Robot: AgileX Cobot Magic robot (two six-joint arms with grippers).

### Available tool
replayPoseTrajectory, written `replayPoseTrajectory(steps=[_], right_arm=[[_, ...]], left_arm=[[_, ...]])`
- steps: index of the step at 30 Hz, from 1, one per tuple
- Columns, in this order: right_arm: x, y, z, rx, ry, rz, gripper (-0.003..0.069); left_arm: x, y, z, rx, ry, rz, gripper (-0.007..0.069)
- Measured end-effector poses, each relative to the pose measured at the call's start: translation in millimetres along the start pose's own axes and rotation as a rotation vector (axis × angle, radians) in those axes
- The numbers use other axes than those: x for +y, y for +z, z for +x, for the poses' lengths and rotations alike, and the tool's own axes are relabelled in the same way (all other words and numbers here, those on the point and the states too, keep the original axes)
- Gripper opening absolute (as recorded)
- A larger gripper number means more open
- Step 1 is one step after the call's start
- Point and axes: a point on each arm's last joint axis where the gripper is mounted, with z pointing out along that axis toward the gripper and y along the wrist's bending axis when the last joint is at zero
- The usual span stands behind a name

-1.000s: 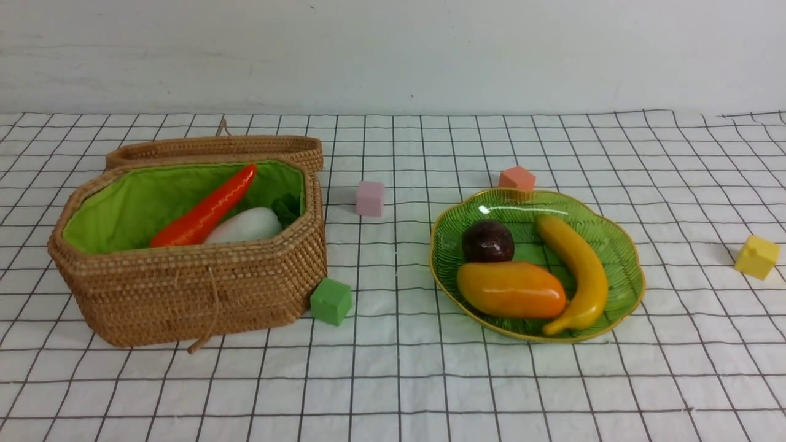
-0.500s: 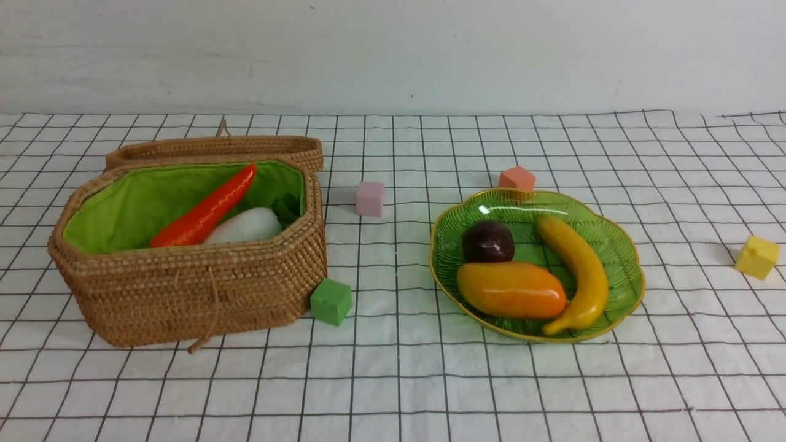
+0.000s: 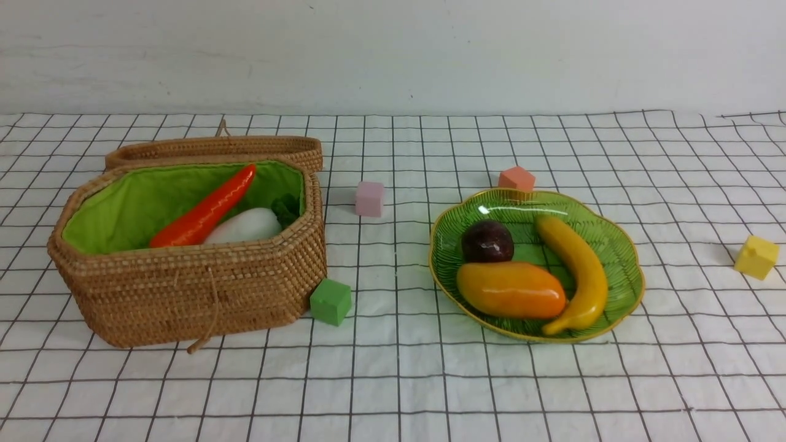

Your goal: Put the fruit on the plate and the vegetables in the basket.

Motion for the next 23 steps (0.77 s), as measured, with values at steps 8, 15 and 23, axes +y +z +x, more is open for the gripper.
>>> replayPoseTrajectory(steps=[8,15,23], right_arm=[[0.0,0.0,0.0,0.0,0.0,0.0,0.0051],[0.0,0.0,0.0,0.0,0.0,0.0,0.0062],[0.0,0.0,0.0,0.0,0.0,0.0,0.0071]], left_arm=[[0.0,0.0,0.0,0.0,0.0,0.0,0.0239],[0.0,0.0,0.0,0.0,0.0,0.0,0.0239],[0.0,0.0,0.0,0.0,0.0,0.0,0.0239]])
